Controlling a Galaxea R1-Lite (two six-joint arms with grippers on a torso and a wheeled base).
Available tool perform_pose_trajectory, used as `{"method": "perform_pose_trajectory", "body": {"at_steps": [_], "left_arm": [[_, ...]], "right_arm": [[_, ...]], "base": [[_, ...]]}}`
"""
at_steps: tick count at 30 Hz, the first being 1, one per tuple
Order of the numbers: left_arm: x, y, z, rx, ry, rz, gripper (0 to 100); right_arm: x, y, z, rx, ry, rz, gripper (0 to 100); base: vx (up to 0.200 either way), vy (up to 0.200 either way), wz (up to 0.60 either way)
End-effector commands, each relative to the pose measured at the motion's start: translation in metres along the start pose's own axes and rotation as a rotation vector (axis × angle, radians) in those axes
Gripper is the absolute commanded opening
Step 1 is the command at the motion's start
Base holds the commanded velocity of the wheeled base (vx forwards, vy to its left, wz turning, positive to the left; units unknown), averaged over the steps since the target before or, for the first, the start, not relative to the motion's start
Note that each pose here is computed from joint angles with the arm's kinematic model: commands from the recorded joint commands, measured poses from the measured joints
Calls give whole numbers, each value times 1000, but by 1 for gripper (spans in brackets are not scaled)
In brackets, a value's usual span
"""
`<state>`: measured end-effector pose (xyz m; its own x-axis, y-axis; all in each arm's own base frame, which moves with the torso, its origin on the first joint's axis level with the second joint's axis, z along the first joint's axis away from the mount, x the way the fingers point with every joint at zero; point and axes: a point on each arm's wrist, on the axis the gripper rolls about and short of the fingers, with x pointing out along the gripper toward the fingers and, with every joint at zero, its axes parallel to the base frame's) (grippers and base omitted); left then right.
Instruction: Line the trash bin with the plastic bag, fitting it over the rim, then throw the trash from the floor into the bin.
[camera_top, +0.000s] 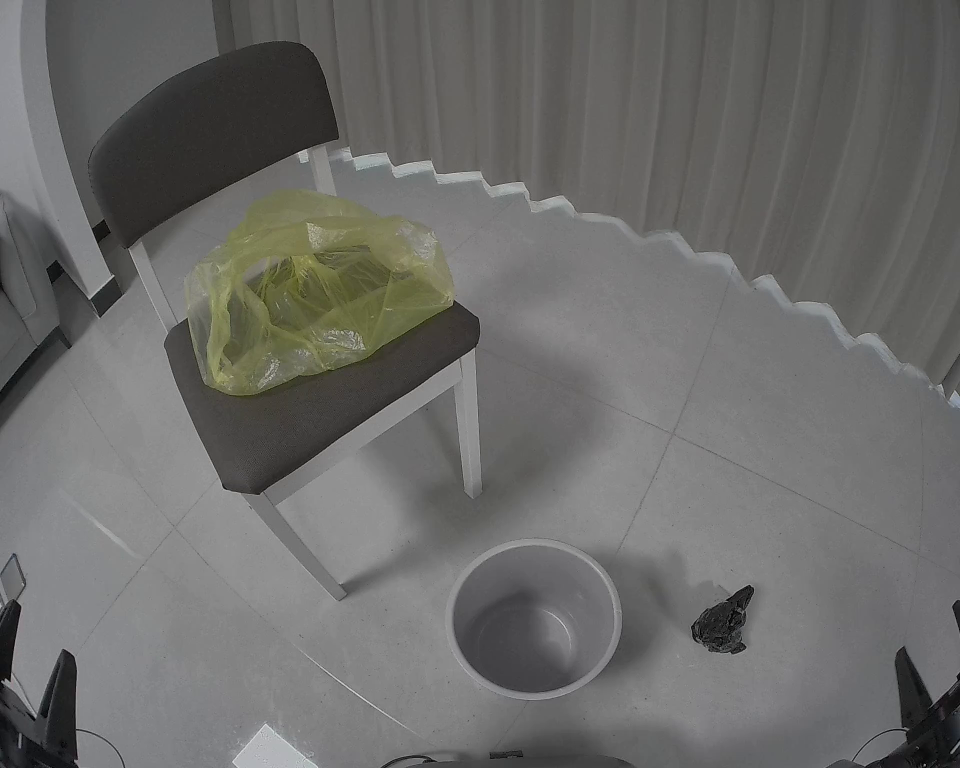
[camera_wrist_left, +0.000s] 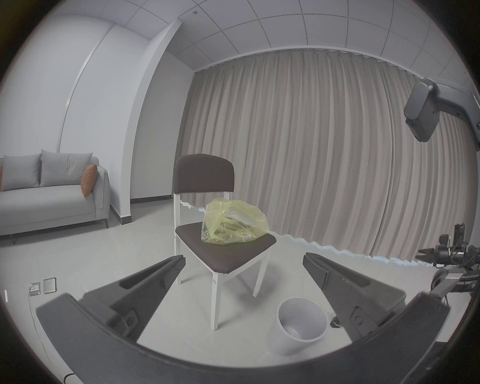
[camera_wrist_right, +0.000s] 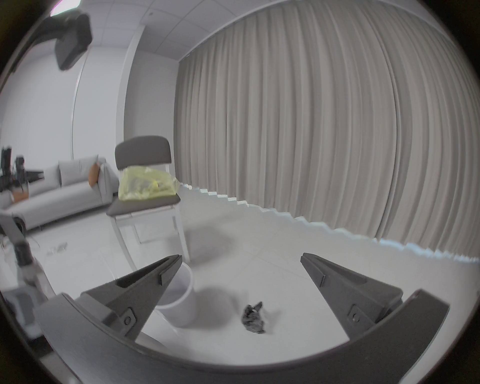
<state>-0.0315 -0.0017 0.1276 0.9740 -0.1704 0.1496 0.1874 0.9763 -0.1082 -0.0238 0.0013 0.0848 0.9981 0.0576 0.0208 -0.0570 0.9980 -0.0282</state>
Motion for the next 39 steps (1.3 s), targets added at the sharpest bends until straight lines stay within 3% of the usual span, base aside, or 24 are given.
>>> {"method": "perform_pose_trajectory", "body": {"at_steps": [1,6,8,9,10,13,15,19,25,28,33,39], "left_arm": [[4,1,-10,-9,51,-27,100],[9,2,-10,-19,96,-38,100],[9,2,-10,-19,96,-38,100],[16,3,-8,-33,141,-24,100],[18,3,-7,-45,153,-22,100],[19,3,-6,-65,159,-27,100],[19,3,-7,-74,159,-28,100],[18,3,-8,-78,156,-30,100],[19,3,-12,-79,171,-27,100],[18,5,-20,-82,195,-24,100],[16,5,-27,-84,197,-23,100],[15,5,-28,-95,189,-23,100]], "right_arm": [[-20,1,94,386,-158,123,100],[20,-3,114,127,214,195,100],[20,-3,114,127,214,195,100],[63,0,124,112,359,210,100],[93,2,130,114,427,208,100],[151,6,128,114,529,205,100],[184,9,120,111,582,209,100],[259,12,79,45,730,219,100],[316,8,37,-2,802,216,100],[351,3,3,-10,853,206,100],[374,-5,-37,-28,939,205,100],[385,-17,-66,-42,1001,191,100]], "base": [[0,0,0],[0,0,0],[0,0,0],[0,0,0],[0,0,0],[0,0,0],[0,0,0],[0,0,0],[0,0,0],[0,0,0],[0,0,0],[0,0,0]]}}
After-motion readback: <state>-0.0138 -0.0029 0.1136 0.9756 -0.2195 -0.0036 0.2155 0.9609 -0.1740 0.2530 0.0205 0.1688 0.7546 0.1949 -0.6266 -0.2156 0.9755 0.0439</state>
